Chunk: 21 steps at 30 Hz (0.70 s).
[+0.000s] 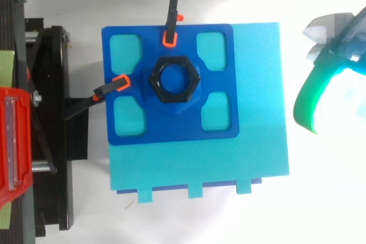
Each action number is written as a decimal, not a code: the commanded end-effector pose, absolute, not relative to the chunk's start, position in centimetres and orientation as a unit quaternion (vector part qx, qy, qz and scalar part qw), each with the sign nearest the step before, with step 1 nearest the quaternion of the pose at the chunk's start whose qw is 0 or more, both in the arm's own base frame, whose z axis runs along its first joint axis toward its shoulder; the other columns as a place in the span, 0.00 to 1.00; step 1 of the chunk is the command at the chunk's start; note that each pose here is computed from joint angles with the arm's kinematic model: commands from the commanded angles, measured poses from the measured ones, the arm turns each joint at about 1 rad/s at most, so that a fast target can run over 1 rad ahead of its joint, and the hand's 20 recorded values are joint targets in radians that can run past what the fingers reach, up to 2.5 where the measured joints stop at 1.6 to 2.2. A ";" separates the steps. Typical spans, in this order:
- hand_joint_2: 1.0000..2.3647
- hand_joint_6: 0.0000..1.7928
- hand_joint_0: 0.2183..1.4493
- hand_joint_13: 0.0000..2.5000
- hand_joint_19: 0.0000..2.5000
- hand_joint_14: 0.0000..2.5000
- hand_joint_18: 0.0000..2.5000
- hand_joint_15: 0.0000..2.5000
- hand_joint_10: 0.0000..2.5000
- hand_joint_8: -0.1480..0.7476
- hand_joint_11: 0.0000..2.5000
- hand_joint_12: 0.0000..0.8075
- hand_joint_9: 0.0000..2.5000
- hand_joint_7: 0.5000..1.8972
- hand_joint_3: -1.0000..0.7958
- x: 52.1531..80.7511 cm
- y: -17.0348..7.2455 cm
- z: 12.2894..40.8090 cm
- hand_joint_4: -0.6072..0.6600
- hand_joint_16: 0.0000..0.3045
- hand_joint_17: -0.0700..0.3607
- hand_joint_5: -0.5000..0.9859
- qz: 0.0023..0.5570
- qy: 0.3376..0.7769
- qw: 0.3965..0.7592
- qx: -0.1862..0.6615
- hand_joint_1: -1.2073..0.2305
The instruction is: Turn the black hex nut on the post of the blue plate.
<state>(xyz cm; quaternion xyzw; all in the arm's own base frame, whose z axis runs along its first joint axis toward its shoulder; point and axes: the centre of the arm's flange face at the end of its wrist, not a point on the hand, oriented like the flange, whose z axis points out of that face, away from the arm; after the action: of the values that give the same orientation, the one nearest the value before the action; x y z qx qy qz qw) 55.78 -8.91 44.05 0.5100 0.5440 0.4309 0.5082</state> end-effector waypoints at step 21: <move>0.00 0.28 0.19 0.03 0.00 0.00 0.00 0.00 0.00 0.32 0.00 0.40 0.00 0.16 0.28 57.1 -9.0 43.7 0.49 0.14 0.39 0.13 0.374 0.547 0.578 0.476 0.19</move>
<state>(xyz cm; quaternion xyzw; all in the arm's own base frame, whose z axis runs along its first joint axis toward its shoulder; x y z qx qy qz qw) 56.72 -9.07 44.17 0.4848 0.5414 0.3909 0.5648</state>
